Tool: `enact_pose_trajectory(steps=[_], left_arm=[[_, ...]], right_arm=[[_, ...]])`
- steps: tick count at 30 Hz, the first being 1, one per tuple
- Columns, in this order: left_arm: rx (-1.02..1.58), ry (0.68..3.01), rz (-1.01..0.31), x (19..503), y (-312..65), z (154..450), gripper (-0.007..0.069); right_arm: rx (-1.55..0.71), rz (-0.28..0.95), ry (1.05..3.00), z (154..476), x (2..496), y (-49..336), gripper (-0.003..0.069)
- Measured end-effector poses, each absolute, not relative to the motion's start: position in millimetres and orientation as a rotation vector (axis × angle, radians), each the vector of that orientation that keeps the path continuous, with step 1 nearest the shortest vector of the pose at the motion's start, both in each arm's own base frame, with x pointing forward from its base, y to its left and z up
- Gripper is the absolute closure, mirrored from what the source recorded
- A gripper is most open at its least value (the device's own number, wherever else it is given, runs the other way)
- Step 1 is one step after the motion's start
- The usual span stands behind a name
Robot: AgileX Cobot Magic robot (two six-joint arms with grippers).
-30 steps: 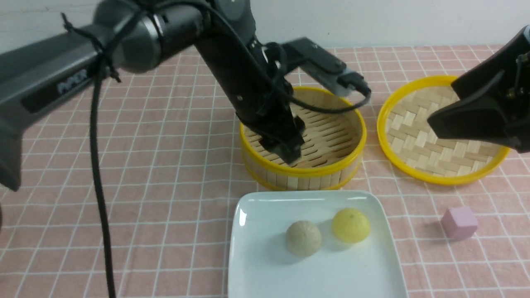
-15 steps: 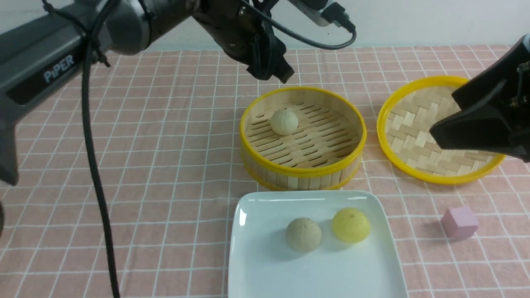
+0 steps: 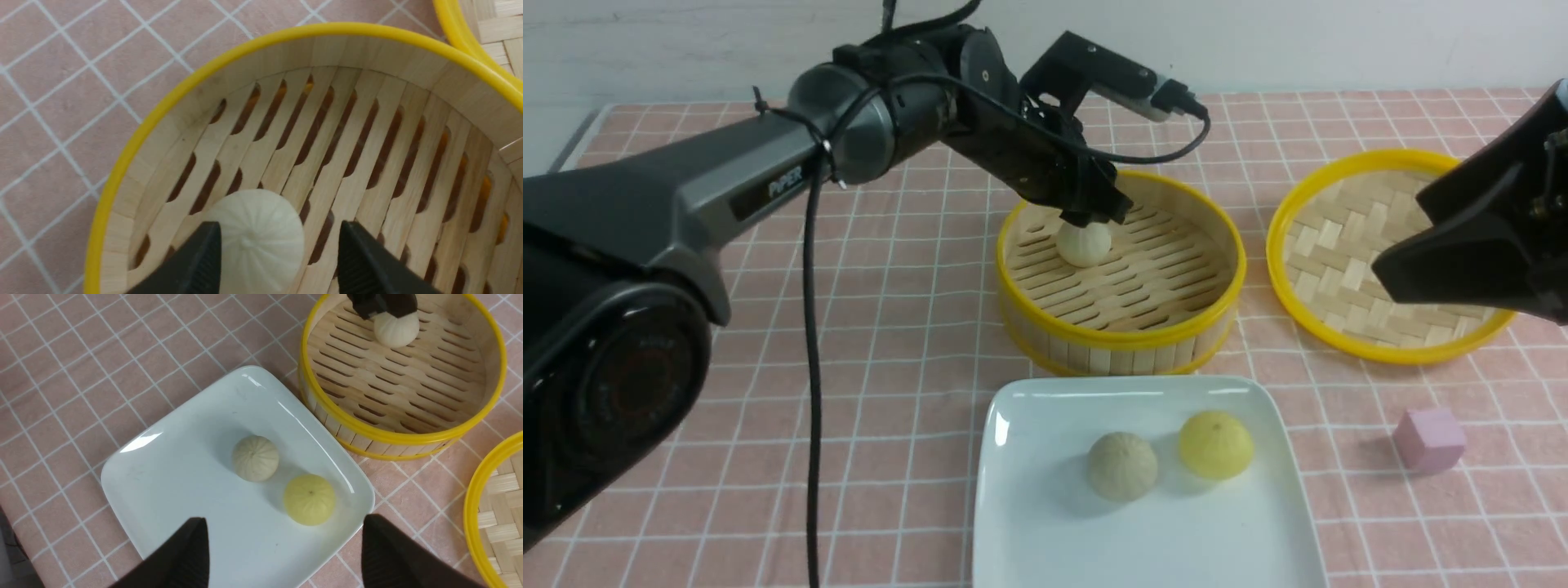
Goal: Put the steamed buns into the plate on the pink tablecloth.
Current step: 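Reach into the bamboo steamer and grasp a bun with the left gripper, then carry the bun from the bamboo steamer to the plate with the left gripper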
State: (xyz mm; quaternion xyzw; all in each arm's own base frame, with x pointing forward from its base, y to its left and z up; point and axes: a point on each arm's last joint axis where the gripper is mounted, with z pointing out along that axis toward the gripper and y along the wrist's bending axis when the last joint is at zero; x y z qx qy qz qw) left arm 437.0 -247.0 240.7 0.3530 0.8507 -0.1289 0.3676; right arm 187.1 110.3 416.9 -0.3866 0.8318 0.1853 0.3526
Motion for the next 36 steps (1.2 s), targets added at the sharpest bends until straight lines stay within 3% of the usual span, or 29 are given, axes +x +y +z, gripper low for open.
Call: enact_pose_trajectory(steps=[12,14,17,19,23,27,31,36], left_arm=[[0.918,2.209,-0.305,446.2,-250.1,208.9,0.0235],[0.925,2.201,-0.279,447.5,-249.2,208.0,0.0286],[0.925,2.224,-0.252,448.5,-247.6,202.5,0.0487],[0.925,2.248,-0.253,446.7,-246.6,203.2,0.0575],[0.928,2.281,-0.260,443.1,-242.6,209.8,0.0597],[0.898,2.362,-0.293,433.7,-215.6,246.0,0.0598],[0.781,2.347,-0.364,415.8,-168.5,317.9,0.0598],[0.789,2.350,-0.490,374.8,-120.8,379.2,0.0598]], right_arm=[[-1.000,0.480,2.152,417.0,187.1,110.3,0.0165],[-1.000,0.480,2.152,417.0,187.1,110.3,0.0165],[-1.000,0.480,2.152,417.0,187.1,110.3,0.0165],[-1.000,0.481,2.152,417.0,187.1,110.3,0.0165],[-0.999,0.486,2.151,417.1,186.9,110.6,0.0165],[-0.997,0.495,2.150,417.4,186.7,111.1,0.0165],[-0.995,0.504,2.148,417.6,186.4,111.6,0.0165],[-0.995,0.504,2.148,417.6,186.4,111.6,0.0165]])
